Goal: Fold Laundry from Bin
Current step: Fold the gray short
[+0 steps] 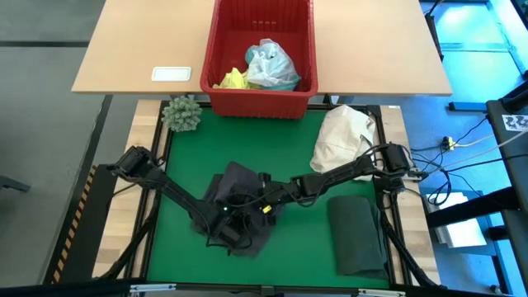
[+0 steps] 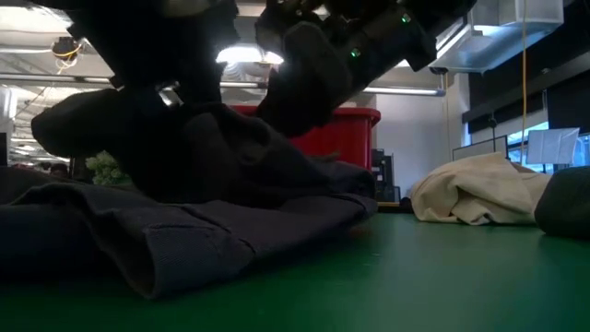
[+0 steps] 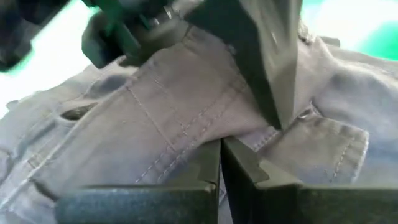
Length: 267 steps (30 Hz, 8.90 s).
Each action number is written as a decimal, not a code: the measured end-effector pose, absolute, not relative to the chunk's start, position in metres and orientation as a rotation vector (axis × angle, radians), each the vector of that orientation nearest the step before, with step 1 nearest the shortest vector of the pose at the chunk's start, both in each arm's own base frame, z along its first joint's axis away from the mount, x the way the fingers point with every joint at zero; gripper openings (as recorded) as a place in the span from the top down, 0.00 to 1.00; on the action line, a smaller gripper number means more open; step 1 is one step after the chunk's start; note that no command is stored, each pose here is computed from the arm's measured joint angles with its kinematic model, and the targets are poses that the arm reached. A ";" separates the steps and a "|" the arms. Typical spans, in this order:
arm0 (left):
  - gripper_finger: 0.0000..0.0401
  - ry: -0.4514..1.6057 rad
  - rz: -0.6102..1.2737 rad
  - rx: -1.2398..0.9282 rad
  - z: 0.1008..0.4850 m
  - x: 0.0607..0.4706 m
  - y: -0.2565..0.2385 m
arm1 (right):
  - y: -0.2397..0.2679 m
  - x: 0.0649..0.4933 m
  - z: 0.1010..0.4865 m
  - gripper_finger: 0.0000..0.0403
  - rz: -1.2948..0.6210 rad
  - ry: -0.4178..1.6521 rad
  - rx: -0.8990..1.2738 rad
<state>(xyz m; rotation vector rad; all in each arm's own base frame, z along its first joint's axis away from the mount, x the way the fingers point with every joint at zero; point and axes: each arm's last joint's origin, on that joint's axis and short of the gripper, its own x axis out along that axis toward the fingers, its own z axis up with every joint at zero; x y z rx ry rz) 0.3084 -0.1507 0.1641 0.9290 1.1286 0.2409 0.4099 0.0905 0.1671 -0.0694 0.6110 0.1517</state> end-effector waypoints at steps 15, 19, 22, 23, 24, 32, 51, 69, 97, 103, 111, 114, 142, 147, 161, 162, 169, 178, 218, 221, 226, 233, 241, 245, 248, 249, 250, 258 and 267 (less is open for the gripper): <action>0.79 1.138 0.281 0.917 0.161 0.315 -0.140 | 0.090 0.406 0.171 0.96 0.140 0.638 -0.078; 0.95 1.121 0.285 0.957 0.162 0.312 -0.146 | 0.085 0.394 0.193 0.96 0.054 0.666 -0.108; 0.95 1.101 0.302 1.015 0.164 0.308 -0.151 | 0.087 0.382 0.215 0.96 -0.010 0.653 -0.116; 0.95 1.096 0.309 1.034 0.167 0.308 -0.152 | 0.089 0.378 0.223 0.96 -0.030 0.640 -0.125; 0.95 1.093 0.314 1.046 0.171 0.308 -0.154 | 0.092 0.374 0.229 0.96 -0.047 0.632 -0.137; 0.95 1.046 0.359 1.094 0.221 0.310 -0.174 | 0.127 0.352 0.246 0.96 -0.049 0.593 -0.219; 0.95 1.087 0.499 1.128 0.271 0.323 -0.146 | 0.203 0.339 0.224 0.98 0.000 0.473 -0.398; 0.95 1.047 0.577 1.008 0.285 0.311 -0.142 | 0.131 0.313 0.130 1.00 -0.198 0.257 -0.060; 0.95 1.114 0.299 0.654 0.209 0.270 -0.199 | 0.069 0.340 0.110 1.00 -0.316 0.313 0.172; 0.79 1.149 0.235 0.621 0.193 0.269 -0.198 | 0.071 0.347 0.114 1.00 -0.284 0.333 0.159; 0.60 1.234 0.243 0.627 0.193 0.271 -0.186 | 0.076 0.355 0.132 1.00 -0.210 0.589 0.078; 0.57 1.273 0.247 0.637 0.200 0.270 -0.184 | 0.078 0.357 0.141 1.00 -0.186 0.688 0.063; 0.66 1.042 0.401 0.521 0.289 0.240 -0.183 | 0.094 0.351 0.209 1.00 0.183 0.627 0.108; 0.75 0.917 0.411 0.439 0.287 0.221 -0.174 | 0.095 0.362 0.213 1.00 0.142 0.485 0.087; 1.00 0.781 0.350 0.151 0.189 0.214 -0.076 | 0.041 0.390 0.153 1.00 -0.097 0.563 0.128; 0.99 0.778 0.337 0.137 0.182 0.214 -0.070 | 0.037 0.391 0.148 1.00 -0.102 0.582 0.140; 0.99 0.832 0.415 0.067 0.148 0.203 -0.038 | 0.027 0.389 0.131 1.00 -0.121 0.673 0.159; 0.99 0.821 0.502 0.038 0.148 0.207 -0.019 | 0.024 0.387 0.129 1.00 -0.127 0.710 0.131; 1.00 0.660 0.386 0.057 0.218 0.215 0.013 | -0.004 0.364 0.193 1.00 -0.176 0.570 0.140; 1.00 0.649 0.252 0.059 0.221 0.214 -0.007 | 0.018 0.366 0.201 1.00 -0.102 0.495 0.122; 1.00 0.734 0.154 0.045 0.207 0.210 -0.046 | 0.058 0.368 0.192 1.00 -0.008 0.489 0.073; 1.00 0.844 0.149 0.069 0.176 0.213 -0.081 | 0.081 0.373 0.156 1.00 -0.002 0.556 0.072; 1.00 0.981 0.177 0.062 0.140 0.222 -0.090 | 0.078 0.379 0.118 1.00 -0.022 0.649 0.107; 1.00 0.987 0.174 0.062 0.139 0.222 -0.090 | 0.076 0.379 0.119 1.00 -0.008 0.649 0.117; 1.00 0.970 0.166 0.061 0.147 0.222 -0.090 | 0.076 0.377 0.132 1.00 0.022 0.628 0.115; 1.00 0.956 0.157 0.066 0.153 0.222 -0.091 | 0.076 0.376 0.138 1.00 0.027 0.617 0.107; 1.00 0.935 0.146 0.069 0.159 0.223 -0.092 | 0.076 0.375 0.145 1.00 0.032 0.601 0.101; 1.00 0.747 0.189 0.152 0.202 0.222 -0.092 | 0.065 0.360 0.197 1.00 -0.024 0.525 0.048; 1.00 0.766 0.276 0.160 0.205 0.220 -0.077 | -0.012 0.356 0.189 0.77 -0.112 0.673 0.205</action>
